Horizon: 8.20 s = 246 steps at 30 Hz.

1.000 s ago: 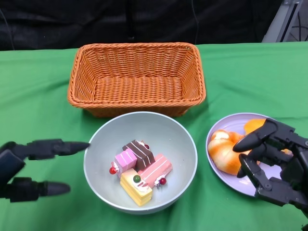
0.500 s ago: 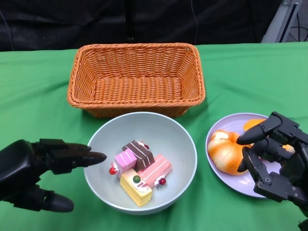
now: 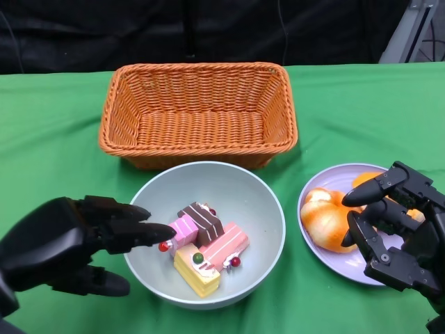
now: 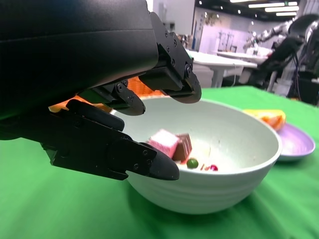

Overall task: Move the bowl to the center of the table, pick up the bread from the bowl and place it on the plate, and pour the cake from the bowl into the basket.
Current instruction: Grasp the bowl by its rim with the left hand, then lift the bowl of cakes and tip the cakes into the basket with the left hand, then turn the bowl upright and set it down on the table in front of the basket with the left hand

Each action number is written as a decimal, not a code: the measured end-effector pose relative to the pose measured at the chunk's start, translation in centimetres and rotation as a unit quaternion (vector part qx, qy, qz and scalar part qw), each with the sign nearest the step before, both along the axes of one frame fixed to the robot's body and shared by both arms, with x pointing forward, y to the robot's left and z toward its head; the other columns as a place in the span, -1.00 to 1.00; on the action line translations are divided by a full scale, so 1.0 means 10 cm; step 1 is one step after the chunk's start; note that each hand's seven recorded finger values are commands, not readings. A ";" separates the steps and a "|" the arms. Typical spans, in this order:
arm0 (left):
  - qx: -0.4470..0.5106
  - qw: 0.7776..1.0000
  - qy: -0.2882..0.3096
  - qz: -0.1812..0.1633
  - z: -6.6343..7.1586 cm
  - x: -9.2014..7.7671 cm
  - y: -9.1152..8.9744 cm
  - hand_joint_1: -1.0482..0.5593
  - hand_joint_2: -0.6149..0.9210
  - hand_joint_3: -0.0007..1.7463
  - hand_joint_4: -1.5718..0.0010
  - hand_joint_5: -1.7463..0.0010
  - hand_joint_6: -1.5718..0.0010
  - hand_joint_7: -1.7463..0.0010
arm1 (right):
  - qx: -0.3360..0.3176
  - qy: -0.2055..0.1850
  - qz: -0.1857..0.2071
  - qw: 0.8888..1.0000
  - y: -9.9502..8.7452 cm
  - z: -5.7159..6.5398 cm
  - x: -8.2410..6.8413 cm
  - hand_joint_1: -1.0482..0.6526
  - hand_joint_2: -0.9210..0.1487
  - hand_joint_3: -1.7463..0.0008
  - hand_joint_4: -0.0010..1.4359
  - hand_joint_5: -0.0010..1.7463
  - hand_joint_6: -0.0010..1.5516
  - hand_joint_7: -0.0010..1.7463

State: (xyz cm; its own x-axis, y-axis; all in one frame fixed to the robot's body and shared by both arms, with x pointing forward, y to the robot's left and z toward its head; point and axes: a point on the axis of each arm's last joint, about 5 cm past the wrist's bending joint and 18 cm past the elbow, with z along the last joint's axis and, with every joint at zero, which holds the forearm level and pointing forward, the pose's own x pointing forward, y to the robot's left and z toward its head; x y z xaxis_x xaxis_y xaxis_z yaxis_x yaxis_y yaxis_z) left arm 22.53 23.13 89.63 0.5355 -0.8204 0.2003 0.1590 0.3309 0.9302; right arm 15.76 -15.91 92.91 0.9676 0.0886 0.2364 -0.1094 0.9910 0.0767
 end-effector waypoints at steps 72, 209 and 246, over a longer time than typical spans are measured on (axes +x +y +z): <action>-0.045 0.993 0.035 -0.099 -0.01 0.13 -0.31 0.06 1.00 -0.60 0.04 -0.87 -0.10 -0.17 | 0.009 0.015 -0.015 1.000 0.03 -0.09 0.02 0.14 -0.57 0.10 -0.07 0.76 -0.21 0.46; -0.223 0.950 0.194 -0.096 0.95 0.71 -0.49 0.16 0.58 0.20 0.00 -1.00 0.08 -0.65 | -0.070 0.008 -0.017 0.997 0.13 -0.36 0.10 0.20 -0.76 0.36 -0.08 0.76 -0.23 0.53; -0.022 1.000 0.009 0.020 -0.22 -0.10 -0.05 0.10 1.00 -0.88 -0.04 -0.58 -0.28 0.27 | -0.054 0.018 -0.007 0.998 0.11 -0.35 0.14 0.17 -0.80 0.38 -0.11 0.78 -0.28 0.57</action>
State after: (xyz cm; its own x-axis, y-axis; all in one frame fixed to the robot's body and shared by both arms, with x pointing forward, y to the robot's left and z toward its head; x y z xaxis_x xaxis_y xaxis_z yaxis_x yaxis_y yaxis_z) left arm 21.55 22.68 87.43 0.5717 -0.7889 0.2255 0.1612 0.3775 0.9118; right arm 17.18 -14.80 89.38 0.9766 0.0974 0.1915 -0.0940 0.9952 -0.0271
